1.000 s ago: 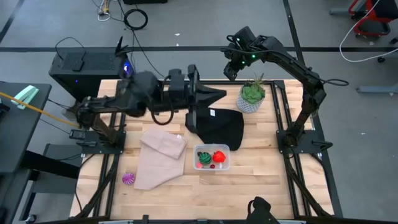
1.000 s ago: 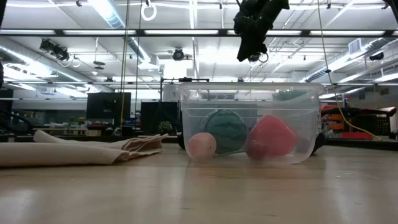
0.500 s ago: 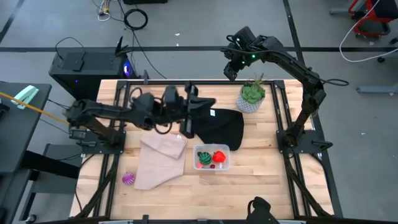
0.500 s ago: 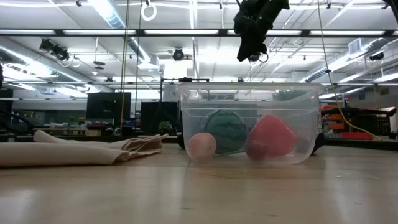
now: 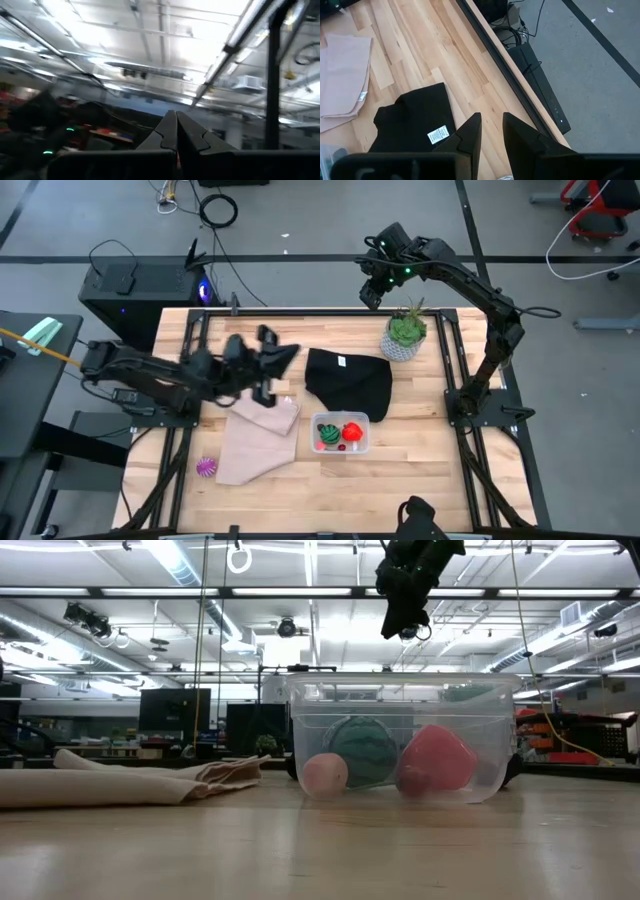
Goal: Pick and placing Produce into tupperware
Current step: Put the onion into the transparent bin
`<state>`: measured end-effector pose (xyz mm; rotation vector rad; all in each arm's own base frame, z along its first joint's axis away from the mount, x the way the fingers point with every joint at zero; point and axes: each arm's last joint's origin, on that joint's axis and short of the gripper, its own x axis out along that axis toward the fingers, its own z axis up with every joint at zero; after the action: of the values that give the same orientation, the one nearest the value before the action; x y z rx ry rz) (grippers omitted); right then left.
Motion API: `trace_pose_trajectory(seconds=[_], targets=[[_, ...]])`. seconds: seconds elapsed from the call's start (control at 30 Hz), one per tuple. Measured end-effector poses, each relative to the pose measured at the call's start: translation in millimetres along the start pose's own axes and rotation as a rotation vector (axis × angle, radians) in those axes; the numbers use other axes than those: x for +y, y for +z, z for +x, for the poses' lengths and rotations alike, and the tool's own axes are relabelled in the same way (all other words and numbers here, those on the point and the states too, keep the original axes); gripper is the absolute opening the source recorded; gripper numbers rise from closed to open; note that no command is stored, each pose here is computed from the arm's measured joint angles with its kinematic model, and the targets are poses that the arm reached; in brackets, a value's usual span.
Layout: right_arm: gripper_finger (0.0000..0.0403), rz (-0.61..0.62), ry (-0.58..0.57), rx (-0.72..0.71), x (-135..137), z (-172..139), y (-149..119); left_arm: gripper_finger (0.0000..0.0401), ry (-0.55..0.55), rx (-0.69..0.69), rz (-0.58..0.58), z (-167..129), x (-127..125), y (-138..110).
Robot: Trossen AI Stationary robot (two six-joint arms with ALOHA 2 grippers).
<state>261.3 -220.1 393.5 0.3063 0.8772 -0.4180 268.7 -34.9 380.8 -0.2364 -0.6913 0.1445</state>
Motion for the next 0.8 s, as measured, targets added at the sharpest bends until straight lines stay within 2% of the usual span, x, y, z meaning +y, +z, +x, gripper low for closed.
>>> trace_pose_trajectory(seconds=[0.2, 0.43, 0.57, 0.8], targets=[[0.0087, 0.004, -0.001, -0.007, 0, 0, 1, 0.0002, 0.026, 0.002, 0.021, -37, 1, 29], [0.0087, 0.032, -0.003, -0.031, 0, 0, 3, 0.0003, 0.022, 0.132, 0.046, -66, 5, 55], [0.0087, 0.037, -0.004, -0.043, 0, 0, 4, 0.0003, -0.074, 0.267, 0.040, -82, 4, 65], [0.0087, 0.052, -0.006, -0.066, -1, 0, 6, 0.0003, -0.256, 0.539, -0.101, -110, 9, 70]])
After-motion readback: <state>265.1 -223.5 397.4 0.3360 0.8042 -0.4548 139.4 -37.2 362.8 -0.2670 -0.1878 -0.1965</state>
